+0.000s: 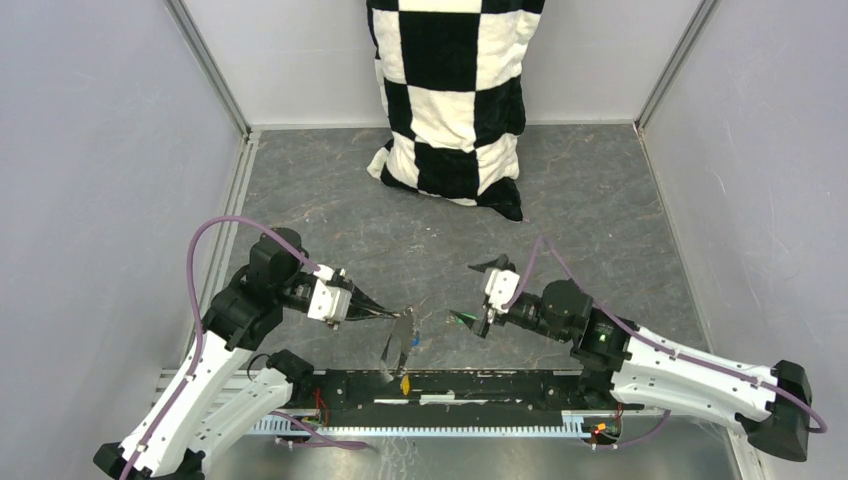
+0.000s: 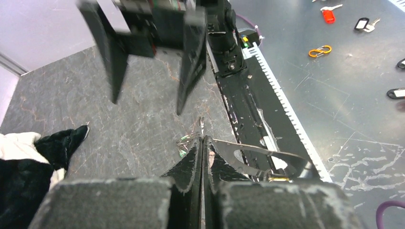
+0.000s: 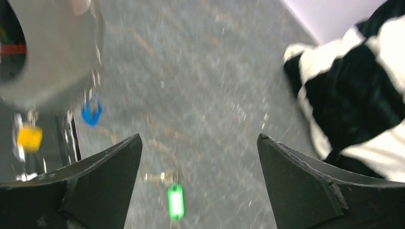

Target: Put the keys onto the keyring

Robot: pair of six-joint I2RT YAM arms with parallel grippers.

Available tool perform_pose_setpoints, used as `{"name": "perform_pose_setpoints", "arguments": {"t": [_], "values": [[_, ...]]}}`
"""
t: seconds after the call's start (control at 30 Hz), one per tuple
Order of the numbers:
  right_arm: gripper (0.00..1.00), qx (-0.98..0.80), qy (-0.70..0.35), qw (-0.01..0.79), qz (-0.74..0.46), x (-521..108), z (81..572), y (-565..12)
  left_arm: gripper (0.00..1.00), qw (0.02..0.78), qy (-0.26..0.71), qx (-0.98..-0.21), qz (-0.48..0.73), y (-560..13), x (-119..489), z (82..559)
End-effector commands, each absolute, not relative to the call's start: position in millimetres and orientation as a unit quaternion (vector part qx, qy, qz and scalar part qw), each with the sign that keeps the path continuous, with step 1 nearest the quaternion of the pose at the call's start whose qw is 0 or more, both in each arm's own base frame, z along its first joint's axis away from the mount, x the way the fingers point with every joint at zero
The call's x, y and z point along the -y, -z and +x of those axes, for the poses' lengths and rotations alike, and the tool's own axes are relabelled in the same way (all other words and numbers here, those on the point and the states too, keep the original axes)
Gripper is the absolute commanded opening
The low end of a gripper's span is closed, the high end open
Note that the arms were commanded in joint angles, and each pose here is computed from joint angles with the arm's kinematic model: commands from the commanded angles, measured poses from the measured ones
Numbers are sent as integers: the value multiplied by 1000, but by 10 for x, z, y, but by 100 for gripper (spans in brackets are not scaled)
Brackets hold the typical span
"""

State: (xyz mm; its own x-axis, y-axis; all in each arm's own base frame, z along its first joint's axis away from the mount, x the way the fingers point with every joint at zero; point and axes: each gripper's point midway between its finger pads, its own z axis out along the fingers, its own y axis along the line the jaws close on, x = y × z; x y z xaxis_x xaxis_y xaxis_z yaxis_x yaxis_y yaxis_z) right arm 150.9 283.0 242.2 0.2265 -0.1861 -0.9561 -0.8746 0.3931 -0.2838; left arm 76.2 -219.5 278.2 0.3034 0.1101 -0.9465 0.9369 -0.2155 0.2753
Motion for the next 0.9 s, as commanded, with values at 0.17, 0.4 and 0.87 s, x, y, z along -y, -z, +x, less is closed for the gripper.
{"name": "perform_pose_setpoints", "arguments": {"t": [0.17,0.4,0.87], "values": [[71,-590,-251,569,-515,-2689,1532,-1324,2,483,454,-377,647,-2949,2212,666],[62,-613,-242,533,-531,-2726,1759,-1020,2,486,452,-376,647,-2967,2194,636],[54,-599,-251,464,-602,-2938,1728,-586,2,491,454,-366,647,-3077,2176,585]]}}
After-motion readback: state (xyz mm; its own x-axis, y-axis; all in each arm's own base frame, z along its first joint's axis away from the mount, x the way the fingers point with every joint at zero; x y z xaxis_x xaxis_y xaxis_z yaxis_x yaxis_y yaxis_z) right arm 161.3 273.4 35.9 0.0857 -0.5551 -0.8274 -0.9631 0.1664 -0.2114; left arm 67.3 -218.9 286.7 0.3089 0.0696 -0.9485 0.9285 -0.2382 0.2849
